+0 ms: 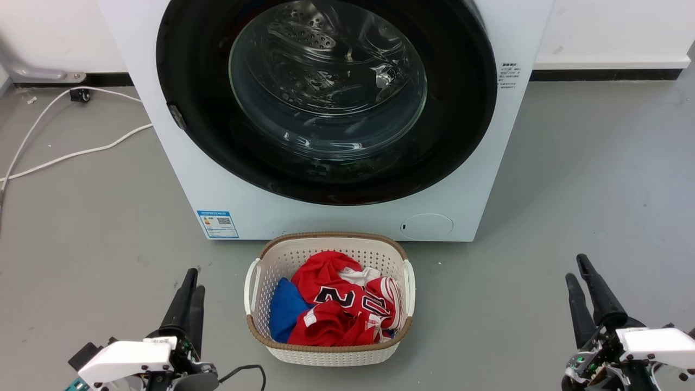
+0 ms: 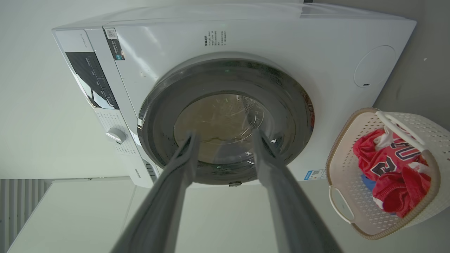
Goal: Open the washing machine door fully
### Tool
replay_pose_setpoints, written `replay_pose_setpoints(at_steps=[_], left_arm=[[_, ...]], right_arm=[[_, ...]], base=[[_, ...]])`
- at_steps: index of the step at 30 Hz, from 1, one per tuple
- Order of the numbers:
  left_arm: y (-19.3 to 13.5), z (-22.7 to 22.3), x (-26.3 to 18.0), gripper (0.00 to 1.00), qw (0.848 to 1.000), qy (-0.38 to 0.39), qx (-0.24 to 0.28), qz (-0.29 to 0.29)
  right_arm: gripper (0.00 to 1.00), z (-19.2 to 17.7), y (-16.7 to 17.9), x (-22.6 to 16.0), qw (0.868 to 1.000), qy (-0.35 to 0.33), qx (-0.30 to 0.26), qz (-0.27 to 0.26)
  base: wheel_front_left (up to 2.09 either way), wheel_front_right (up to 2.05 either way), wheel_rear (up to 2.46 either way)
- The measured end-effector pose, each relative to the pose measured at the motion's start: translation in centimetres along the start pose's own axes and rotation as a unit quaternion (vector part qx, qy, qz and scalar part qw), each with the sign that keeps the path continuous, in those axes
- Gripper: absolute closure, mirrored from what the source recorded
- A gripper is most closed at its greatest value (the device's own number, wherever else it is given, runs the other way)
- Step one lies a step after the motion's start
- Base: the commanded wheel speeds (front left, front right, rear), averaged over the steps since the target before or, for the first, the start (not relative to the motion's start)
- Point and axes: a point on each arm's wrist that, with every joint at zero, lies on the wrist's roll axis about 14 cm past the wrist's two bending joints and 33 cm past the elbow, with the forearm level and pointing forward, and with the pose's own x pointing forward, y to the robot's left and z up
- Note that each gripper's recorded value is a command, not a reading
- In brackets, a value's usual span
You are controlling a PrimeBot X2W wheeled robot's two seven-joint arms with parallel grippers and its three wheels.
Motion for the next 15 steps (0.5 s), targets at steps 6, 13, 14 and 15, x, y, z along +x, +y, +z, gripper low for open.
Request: replay_pose_setpoints(at_steps=[6,13,14,15], left_arm=[[0.2,-1.3,-0.1,0.0,1.0,0.01,0.01,0.002],[-0.6,-2.2,0.0,0.0,0.998,0.018,0.058,-0.009],[-0.8,-2.3,0.1,0.0,0.998,0.017,0.067,-0.012],[-0.9,-2.3,0.1,0.0,0.997,0.017,0.079,-0.014]], right_arm=[[0.0,0.1,-0.2,-0.4,1.0,-0.01,-0.006,-0.002],[0.0,0.1,0.2,-0.5,0.999,-0.014,-0.041,0.003],[0.0,0.1,0.2,-0.6,0.999,-0.015,-0.05,0.003],[0.0,0.1,0.2,-0.7,0.998,-0.014,-0.06,0.003]], base=[[0.0,0.0,0.0],[0.0,0.0,0.0],[0.0,0.0,0.0],[0.0,0.0,0.0]])
